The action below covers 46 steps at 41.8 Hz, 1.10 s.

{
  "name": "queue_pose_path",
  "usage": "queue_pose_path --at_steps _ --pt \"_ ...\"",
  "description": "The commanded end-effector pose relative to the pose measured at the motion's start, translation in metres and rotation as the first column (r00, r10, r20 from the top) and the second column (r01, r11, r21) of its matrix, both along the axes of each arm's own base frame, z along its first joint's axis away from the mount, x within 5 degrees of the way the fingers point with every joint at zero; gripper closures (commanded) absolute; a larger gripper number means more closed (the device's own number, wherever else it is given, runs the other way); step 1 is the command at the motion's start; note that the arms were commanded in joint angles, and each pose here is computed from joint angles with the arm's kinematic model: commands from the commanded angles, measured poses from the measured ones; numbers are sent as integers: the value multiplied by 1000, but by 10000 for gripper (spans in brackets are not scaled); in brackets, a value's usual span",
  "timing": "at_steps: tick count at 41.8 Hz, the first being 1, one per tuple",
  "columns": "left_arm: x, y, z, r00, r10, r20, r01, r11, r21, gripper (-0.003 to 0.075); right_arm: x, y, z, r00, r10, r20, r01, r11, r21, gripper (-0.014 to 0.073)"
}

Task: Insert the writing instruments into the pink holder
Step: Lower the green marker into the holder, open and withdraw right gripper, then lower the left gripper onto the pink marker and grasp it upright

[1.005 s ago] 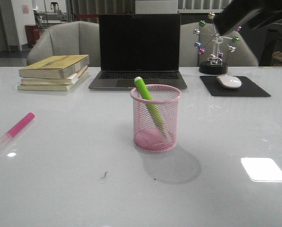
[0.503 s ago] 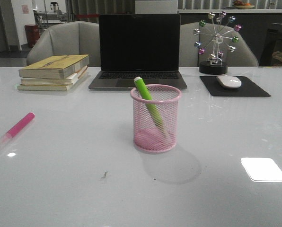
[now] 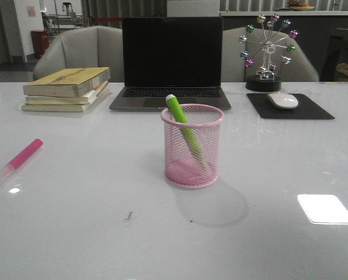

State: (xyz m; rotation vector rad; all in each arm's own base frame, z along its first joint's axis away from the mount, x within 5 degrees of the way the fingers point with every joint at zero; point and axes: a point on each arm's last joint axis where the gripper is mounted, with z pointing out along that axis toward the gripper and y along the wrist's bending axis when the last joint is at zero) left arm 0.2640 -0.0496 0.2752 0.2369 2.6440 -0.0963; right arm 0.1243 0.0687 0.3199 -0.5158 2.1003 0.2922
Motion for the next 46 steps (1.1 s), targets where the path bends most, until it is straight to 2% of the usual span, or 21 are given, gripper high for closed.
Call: queue_pose_path --at_steps 1,10,21,34,46 --pt "31 3 10 996 40 75 -39 999 -20 263 2 1 16 996 3 95 -7 999 47 131" --pt "92 0 -10 998 57 36 -56 998 -13 263 2 1 16 996 3 95 -7 999 47 131" --pt "142 -7 -38 998 55 5 -55 998 -6 263 2 1 16 996 3 95 -7 999 47 131" --pt "174 -9 -69 999 41 -20 -41 999 36 263 2 1 16 996 3 95 -7 999 47 131" --pt "184 -9 -83 999 38 -36 -36 998 49 263 2 1 16 996 3 95 -7 999 47 131"
